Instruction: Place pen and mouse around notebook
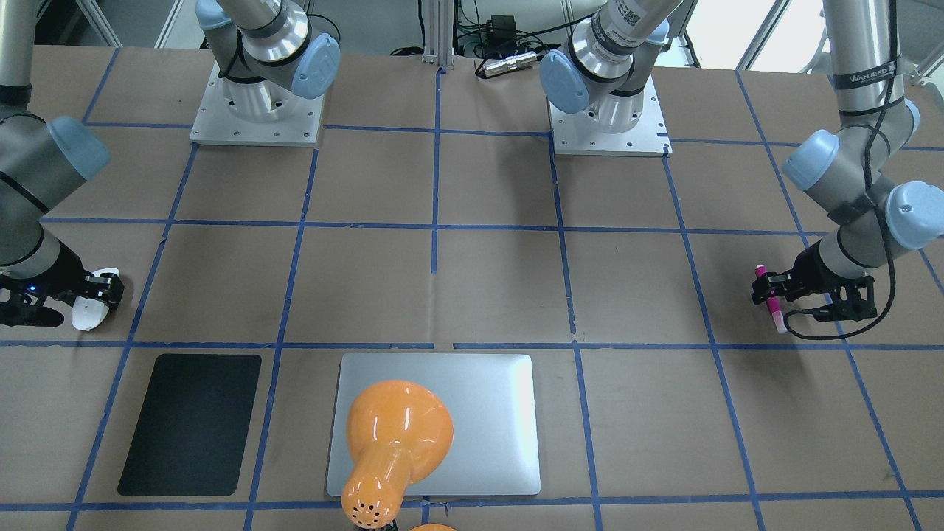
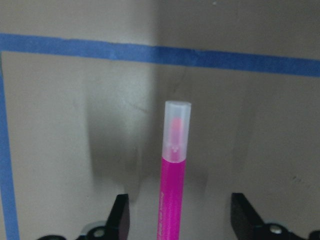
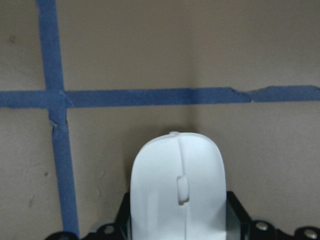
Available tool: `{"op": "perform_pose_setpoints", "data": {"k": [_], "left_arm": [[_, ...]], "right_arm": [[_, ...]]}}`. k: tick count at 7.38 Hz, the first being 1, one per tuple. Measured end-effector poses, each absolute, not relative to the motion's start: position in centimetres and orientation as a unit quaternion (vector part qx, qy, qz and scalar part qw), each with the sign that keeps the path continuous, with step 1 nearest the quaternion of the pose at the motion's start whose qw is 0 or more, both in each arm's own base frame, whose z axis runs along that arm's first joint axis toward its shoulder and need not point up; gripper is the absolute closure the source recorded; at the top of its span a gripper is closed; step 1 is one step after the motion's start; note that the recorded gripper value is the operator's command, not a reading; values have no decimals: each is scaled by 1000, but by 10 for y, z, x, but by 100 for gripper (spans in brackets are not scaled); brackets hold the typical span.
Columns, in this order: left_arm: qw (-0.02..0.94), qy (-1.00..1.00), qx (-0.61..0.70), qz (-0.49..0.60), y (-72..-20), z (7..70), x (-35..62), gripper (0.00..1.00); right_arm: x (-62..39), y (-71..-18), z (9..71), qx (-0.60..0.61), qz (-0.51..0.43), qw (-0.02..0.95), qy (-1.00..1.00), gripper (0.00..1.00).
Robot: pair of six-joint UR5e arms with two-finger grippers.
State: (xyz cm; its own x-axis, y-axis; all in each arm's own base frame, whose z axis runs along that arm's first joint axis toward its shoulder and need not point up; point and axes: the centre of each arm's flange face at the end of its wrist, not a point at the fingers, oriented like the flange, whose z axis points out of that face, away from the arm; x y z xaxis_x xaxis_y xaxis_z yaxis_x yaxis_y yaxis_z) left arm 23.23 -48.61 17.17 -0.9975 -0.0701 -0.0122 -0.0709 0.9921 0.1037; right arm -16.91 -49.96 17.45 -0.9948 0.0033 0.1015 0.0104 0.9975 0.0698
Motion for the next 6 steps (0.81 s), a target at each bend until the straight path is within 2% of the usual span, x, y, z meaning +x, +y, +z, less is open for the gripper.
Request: {"op": "perform_pose_setpoints", "data": {"k": [1,2,3,6], "left_arm": [[6,998,-33,50,-487,171,233,62],[7,998,-32,49,-487,171,233,88],[7,998,-31,48,-487,171,233,100],[8,999,-28,46,-488,176,231,100]], "right_arm": [[-170,-499,177,-6,-33,51,-998,76],[-171,-501,182,-7,-29,53,-998,76],[-173,-508,193,-7,-21,55,-998,76],[-128,-557,235,17,10,67,-998,76]]}}
